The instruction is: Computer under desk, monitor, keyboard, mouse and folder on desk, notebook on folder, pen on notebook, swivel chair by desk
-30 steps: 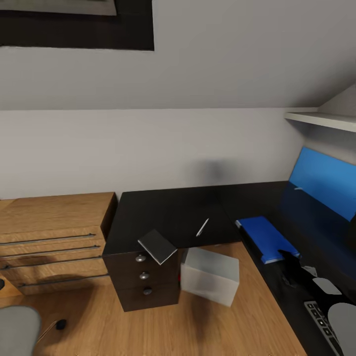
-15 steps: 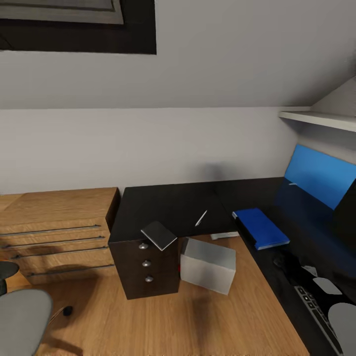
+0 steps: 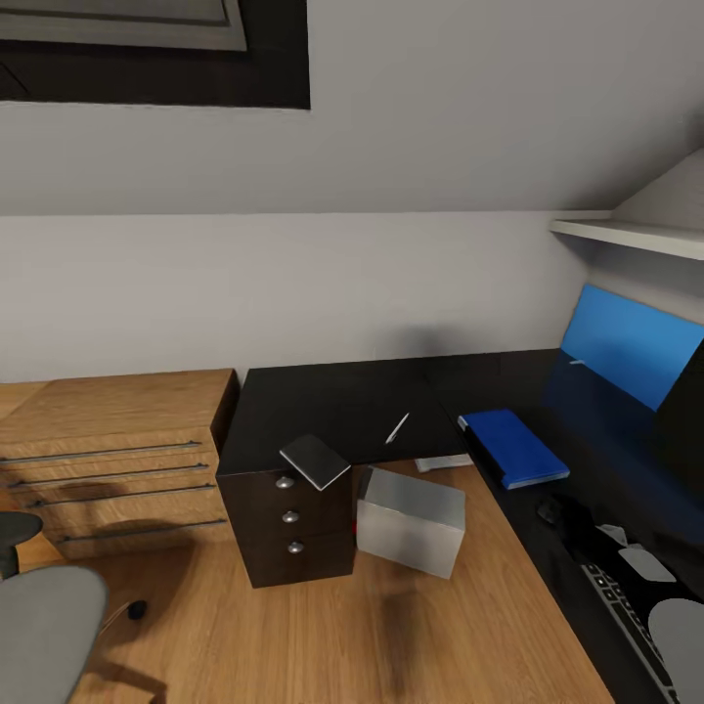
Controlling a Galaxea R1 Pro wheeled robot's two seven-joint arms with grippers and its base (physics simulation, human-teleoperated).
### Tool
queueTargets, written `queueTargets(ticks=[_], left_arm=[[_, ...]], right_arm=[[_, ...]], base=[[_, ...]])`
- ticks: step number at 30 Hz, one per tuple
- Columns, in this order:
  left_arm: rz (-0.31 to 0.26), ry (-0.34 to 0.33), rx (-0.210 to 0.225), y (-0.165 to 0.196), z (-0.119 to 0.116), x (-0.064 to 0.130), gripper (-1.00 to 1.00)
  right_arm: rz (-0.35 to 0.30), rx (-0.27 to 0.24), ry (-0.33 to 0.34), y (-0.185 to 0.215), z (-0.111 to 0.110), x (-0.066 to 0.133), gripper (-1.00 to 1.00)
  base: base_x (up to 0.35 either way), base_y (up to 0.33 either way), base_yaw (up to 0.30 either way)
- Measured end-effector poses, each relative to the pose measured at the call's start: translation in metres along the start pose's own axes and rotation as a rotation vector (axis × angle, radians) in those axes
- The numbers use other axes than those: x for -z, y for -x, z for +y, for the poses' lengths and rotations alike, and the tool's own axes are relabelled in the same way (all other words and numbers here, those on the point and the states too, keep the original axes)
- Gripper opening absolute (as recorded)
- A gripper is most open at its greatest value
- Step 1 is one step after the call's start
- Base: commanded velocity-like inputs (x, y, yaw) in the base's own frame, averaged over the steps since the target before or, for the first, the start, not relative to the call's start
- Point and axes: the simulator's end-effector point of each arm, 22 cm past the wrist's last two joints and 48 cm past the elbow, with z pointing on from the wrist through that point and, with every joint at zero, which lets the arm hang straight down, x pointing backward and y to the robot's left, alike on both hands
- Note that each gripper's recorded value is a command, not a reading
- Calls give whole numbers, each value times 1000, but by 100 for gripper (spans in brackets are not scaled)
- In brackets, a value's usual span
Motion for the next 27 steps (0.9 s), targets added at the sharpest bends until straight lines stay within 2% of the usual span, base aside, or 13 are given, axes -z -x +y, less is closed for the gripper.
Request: queueTargets(ticks=[27], left_arm=[[0,0,0,0,0,0,100]], right_arm=[[2,3,7,-1,2,0,100]], base=[[0,0,0]])
